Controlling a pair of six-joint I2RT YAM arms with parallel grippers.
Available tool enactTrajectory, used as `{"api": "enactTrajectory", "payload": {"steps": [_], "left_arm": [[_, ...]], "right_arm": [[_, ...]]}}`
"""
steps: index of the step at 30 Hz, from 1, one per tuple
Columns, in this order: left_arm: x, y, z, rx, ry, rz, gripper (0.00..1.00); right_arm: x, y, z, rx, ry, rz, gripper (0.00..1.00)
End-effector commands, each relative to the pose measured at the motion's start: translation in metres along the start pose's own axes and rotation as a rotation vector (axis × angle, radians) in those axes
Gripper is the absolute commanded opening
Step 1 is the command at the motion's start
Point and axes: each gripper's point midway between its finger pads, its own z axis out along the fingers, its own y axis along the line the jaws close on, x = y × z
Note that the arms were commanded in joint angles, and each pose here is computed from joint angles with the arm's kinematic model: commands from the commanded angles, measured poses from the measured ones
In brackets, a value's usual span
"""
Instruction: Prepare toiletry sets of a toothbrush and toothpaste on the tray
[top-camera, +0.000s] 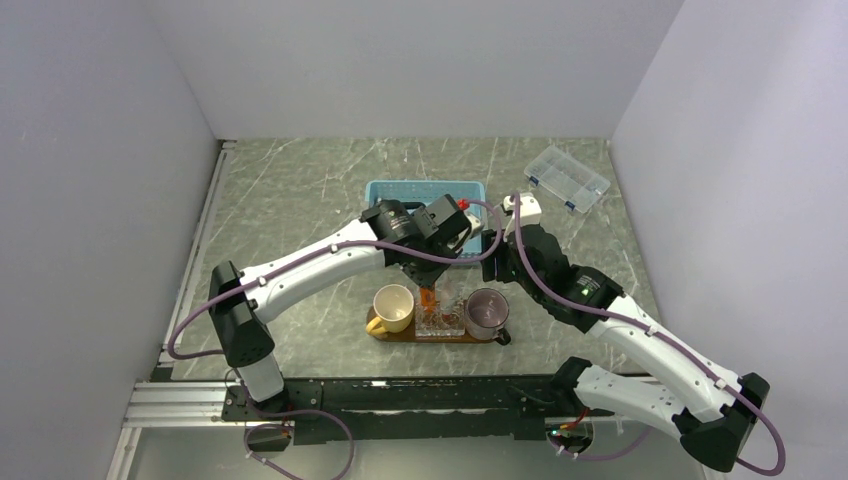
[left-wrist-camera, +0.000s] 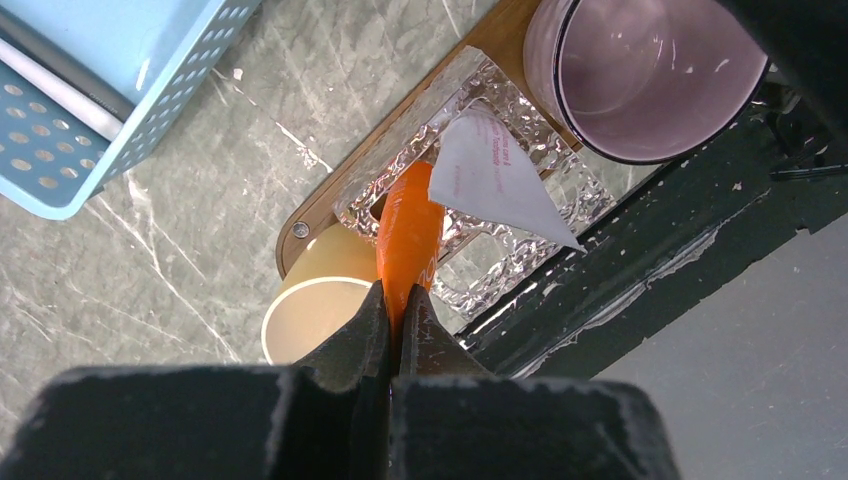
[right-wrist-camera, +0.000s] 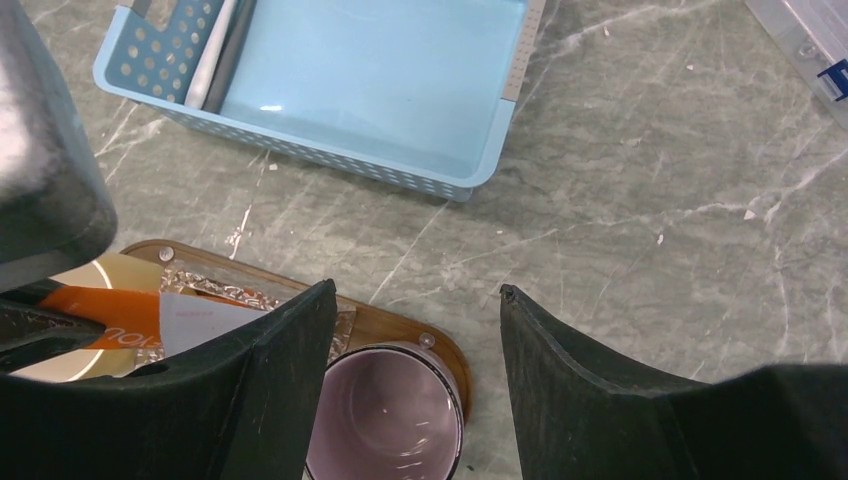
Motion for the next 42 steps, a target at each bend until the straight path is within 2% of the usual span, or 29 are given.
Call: {"api": "enactTrajectory", "payload": {"steps": [1, 11, 20, 38, 42], "left_arm": [[-0.003, -0.001, 0.004, -0.008, -0.019, 0.007, 0.00], [0.003, -0.003, 0.017, -0.016, -0.003, -0.008, 0.00], [0.007, -0.005, 0.026, -0.032, 0.014, -0.013, 0.00], [0.004, -0.007, 0.028, -0.039, 0.012, -0.019, 0.00], [0.003, -0.008, 0.025, -0.035, 0.001, -0.021, 0.11]], "right_arm": [[-0.010, 0.002, 0.002, -0.007, -0.040, 0.015, 0.63], [-0.009, 0.001, 0.004, -0.006, -0.038, 0.013, 0.63], [-0.003, -0.017, -0.001, 0.067, -0.043, 0.023, 0.63], [0.011, -0.035, -0.021, 0.100, -0.041, 0.067, 0.64], [0.009, -0.034, -0.022, 0.092, -0.040, 0.069, 0.64]]}}
